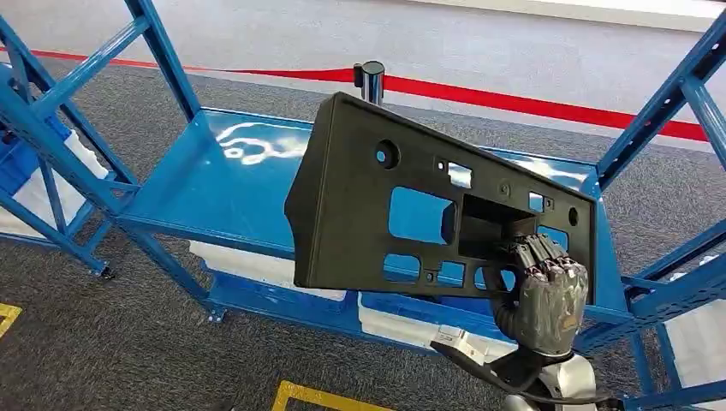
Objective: Take the parts from the cabinet and place them on the table.
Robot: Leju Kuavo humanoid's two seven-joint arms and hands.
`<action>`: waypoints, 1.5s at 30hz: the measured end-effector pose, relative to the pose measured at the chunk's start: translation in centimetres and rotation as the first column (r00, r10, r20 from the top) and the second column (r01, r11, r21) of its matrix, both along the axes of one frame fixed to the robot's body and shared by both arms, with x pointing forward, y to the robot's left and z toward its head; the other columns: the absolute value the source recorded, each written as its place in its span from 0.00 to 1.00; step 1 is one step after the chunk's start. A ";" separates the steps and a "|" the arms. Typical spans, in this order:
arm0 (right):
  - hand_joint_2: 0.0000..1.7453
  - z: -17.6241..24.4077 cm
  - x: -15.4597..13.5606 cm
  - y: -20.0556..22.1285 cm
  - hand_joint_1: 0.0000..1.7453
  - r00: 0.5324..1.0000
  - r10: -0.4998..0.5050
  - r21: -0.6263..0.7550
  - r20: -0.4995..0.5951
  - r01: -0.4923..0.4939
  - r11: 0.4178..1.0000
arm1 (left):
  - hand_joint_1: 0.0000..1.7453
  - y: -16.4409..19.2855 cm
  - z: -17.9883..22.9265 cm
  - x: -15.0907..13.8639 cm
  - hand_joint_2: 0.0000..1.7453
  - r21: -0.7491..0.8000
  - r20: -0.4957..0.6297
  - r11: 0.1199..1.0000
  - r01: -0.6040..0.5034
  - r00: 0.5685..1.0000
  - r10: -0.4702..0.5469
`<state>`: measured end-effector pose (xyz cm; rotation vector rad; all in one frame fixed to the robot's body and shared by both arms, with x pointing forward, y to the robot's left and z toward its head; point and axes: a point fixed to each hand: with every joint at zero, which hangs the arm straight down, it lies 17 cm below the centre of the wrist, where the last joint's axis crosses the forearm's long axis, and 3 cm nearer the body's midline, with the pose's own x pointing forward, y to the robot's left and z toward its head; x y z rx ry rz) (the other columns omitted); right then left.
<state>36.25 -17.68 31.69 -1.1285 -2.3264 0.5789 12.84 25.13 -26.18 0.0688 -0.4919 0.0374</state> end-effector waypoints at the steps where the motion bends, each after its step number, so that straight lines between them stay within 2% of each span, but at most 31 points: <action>1: 1.00 0.4 -0.3 -0.2 0.77 1.000 0.002 0.005 0.016 -0.002 1.000 | 0.00 0.1 0.0 0.0 1.00 0.000 -0.004 1.000 -0.006 1.000 0.006; 12: 1.00 2.6 -3.4 -3.2 0.77 0.995 0.018 0.090 0.099 -0.027 0.996 | 0.00 0.6 -0.3 -0.8 1.00 0.013 -0.030 0.999 -0.044 0.999 0.044; 19: 1.00 4.0 -5.1 -5.1 0.77 0.987 -0.006 0.135 0.160 -0.016 0.991 | 0.00 0.6 -0.3 -0.7 1.00 0.012 -0.030 0.999 -0.052 0.998 0.052; 45: 1.00 4.1 -5.3 -6.3 0.77 0.987 -0.041 0.182 0.157 0.012 0.983 | 0.00 0.9 -0.3 -0.8 1.00 0.020 -0.034 0.997 -0.069 0.997 0.070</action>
